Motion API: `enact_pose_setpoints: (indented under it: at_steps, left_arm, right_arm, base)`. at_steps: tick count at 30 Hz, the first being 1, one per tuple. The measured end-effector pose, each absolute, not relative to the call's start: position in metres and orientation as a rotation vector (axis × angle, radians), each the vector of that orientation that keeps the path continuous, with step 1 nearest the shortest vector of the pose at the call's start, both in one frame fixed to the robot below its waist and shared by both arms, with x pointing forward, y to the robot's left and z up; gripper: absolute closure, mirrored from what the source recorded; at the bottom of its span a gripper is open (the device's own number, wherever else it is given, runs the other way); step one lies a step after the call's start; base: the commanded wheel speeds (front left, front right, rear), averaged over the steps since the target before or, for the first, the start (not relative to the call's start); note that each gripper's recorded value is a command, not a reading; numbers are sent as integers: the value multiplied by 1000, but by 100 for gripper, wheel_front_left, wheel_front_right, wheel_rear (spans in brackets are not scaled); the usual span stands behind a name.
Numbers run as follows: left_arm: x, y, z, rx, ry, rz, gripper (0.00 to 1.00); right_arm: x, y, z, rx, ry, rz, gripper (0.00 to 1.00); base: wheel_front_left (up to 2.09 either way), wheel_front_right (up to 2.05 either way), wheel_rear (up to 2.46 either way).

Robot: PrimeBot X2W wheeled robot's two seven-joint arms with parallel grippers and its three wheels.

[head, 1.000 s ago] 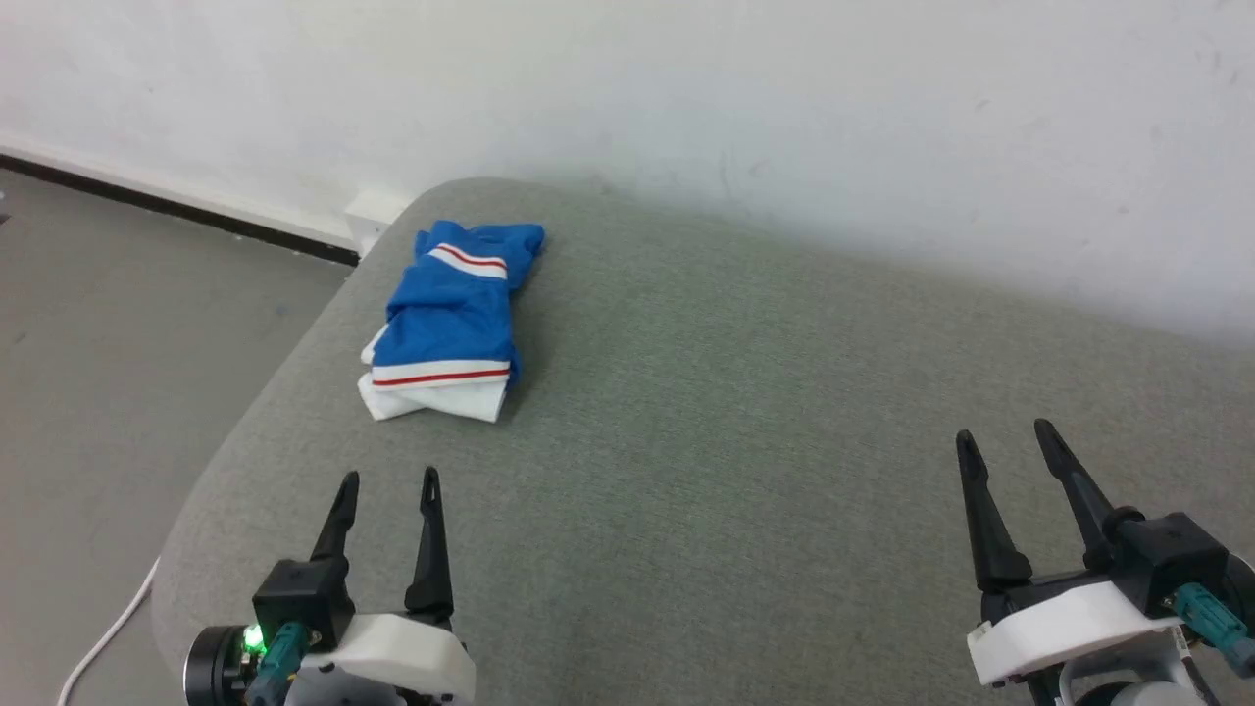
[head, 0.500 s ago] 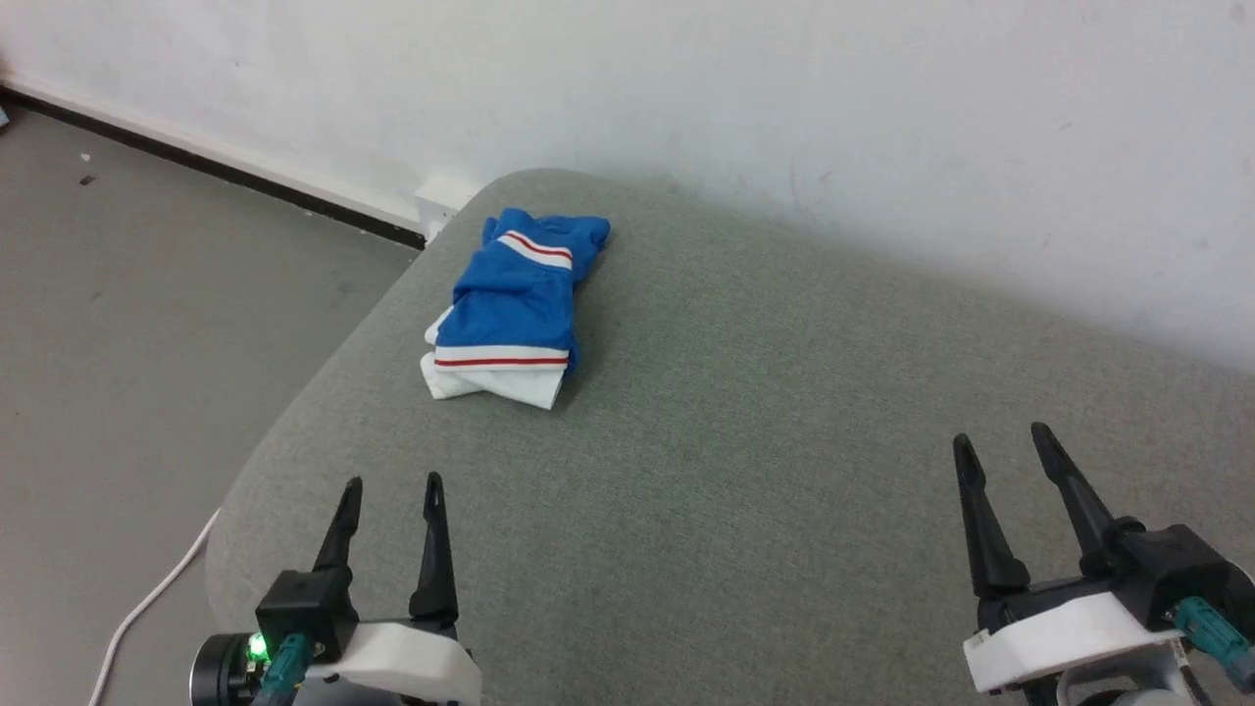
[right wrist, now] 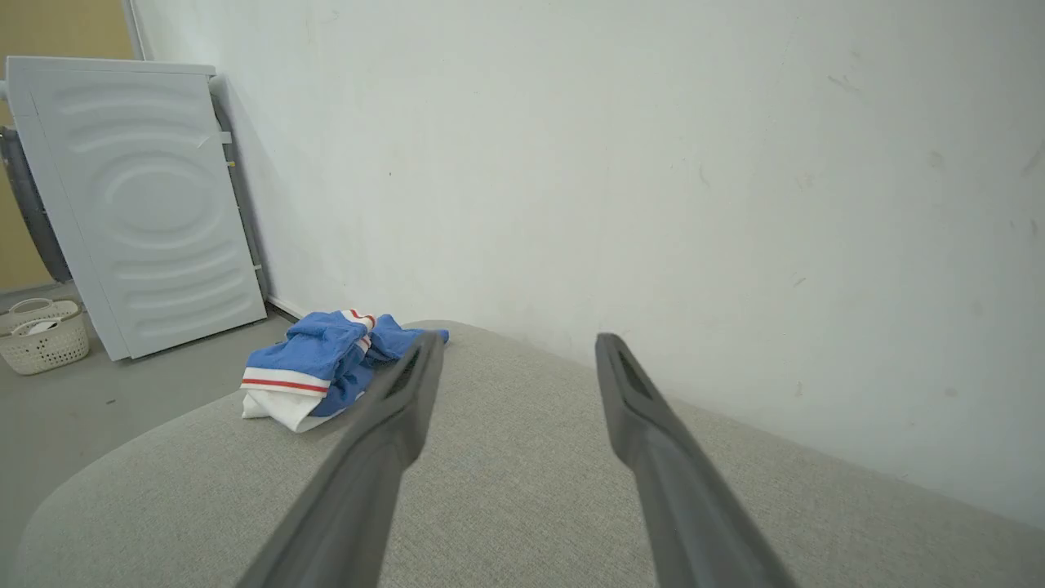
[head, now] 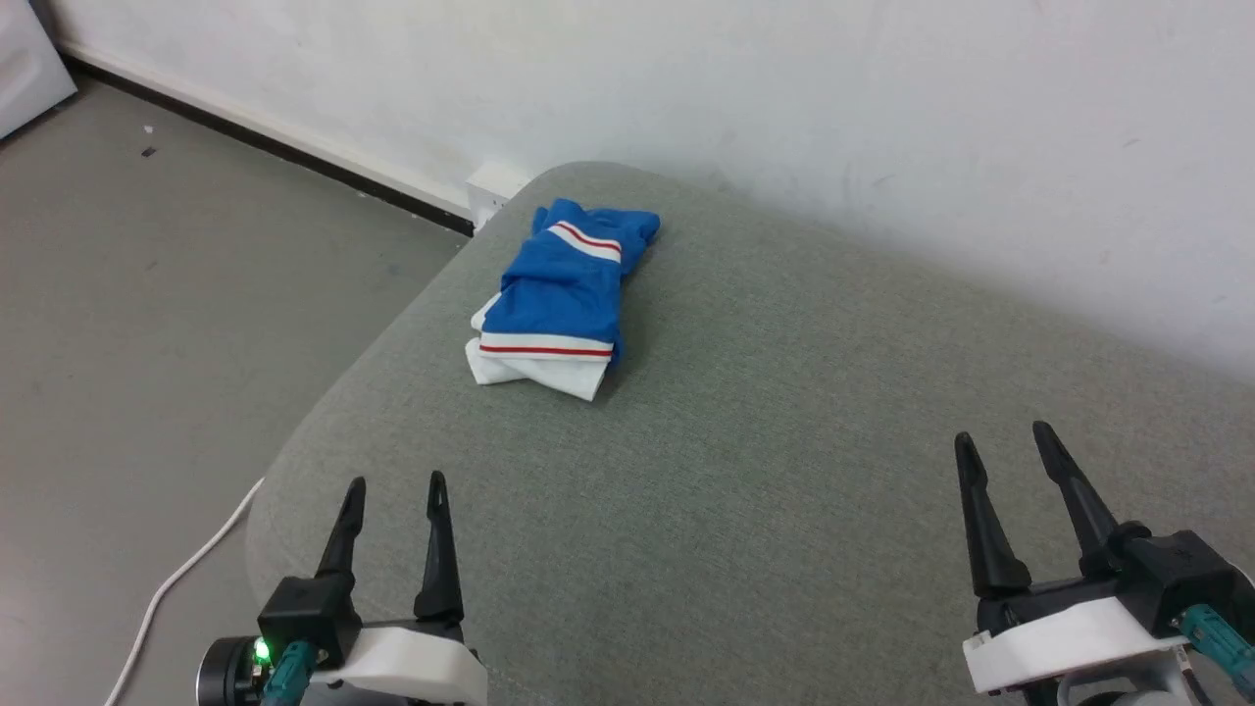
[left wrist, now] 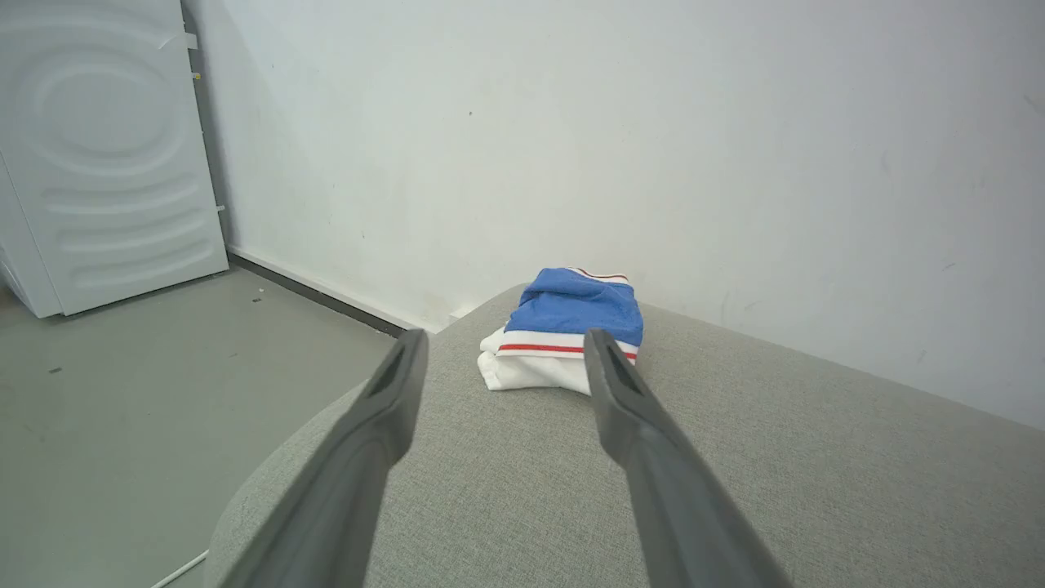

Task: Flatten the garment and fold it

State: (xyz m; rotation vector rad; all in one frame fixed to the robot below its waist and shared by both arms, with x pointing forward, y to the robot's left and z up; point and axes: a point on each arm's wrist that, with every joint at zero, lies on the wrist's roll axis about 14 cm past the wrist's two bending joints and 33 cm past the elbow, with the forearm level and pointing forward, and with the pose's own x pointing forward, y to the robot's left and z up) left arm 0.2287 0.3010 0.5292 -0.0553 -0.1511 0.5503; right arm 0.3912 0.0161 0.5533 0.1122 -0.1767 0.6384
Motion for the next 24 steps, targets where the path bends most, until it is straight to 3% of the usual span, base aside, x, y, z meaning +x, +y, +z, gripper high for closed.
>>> enact_pose_setpoints:
  at_steps: [24]
  left_arm:
    - [201, 311, 525, -74, -171, 649, 0]
  right_arm:
    - [388, 45, 554, 157, -193, 721, 0]
  base:
    - [0, 0, 0]
